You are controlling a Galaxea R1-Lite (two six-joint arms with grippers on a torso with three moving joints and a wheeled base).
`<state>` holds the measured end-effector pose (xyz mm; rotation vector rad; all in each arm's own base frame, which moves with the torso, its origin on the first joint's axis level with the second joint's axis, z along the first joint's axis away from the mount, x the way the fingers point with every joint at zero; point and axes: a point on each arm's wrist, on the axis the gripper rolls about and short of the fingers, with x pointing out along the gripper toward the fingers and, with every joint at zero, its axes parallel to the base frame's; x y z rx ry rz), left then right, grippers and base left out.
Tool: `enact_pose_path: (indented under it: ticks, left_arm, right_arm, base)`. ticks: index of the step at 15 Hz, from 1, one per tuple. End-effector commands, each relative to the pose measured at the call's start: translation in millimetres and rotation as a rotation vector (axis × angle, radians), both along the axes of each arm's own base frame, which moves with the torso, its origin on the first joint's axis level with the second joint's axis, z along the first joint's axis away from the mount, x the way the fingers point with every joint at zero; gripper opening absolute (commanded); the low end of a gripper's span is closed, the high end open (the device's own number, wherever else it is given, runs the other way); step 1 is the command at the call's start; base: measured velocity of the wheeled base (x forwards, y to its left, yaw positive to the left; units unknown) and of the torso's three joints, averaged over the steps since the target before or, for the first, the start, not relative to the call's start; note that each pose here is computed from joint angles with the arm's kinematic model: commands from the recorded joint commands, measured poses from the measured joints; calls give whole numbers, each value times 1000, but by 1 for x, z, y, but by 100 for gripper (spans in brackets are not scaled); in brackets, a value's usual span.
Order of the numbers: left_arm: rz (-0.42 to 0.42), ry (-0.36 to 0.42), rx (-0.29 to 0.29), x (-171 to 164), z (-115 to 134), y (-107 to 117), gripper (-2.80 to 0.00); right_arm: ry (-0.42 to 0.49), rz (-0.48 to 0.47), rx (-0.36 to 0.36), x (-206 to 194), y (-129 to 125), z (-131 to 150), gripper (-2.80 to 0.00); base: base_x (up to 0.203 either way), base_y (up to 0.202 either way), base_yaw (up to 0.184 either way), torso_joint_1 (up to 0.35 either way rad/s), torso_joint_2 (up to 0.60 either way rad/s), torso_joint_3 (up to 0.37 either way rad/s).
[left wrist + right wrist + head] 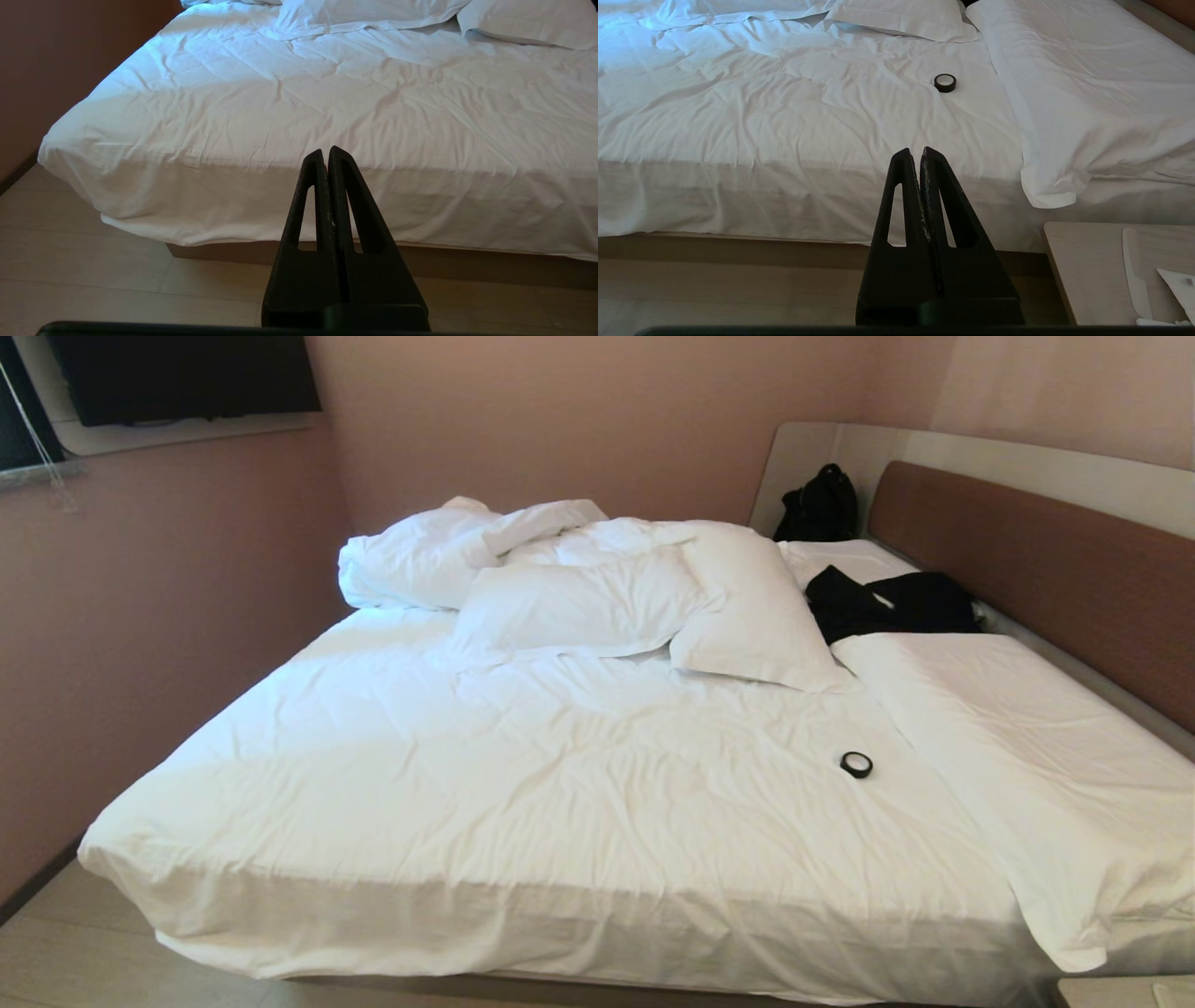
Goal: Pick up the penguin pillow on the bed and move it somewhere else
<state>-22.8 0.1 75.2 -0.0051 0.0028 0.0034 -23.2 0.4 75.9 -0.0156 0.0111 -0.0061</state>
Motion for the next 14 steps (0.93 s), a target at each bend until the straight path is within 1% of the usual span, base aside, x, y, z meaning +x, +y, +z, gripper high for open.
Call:
enact_pose_path:
  ticks: [1,5,14]
  left_arm:
    - [0,0,-1,0,0,0,-280]
    - [0,1,-1,0,0,0,-280]
    - [0,2,-1,0,0,0,-280]
  right_arm:
    - [0,0,0,0,0,0,-280]
    - [-16,-6,3,0,0,0,-280]
    - [-17,-6,2,0,0,1,-280]
  base:
    - [0,0,0,0,0,0]
    - [0,0,0,0,0,0]
    - [0,0,0,0,0,0]
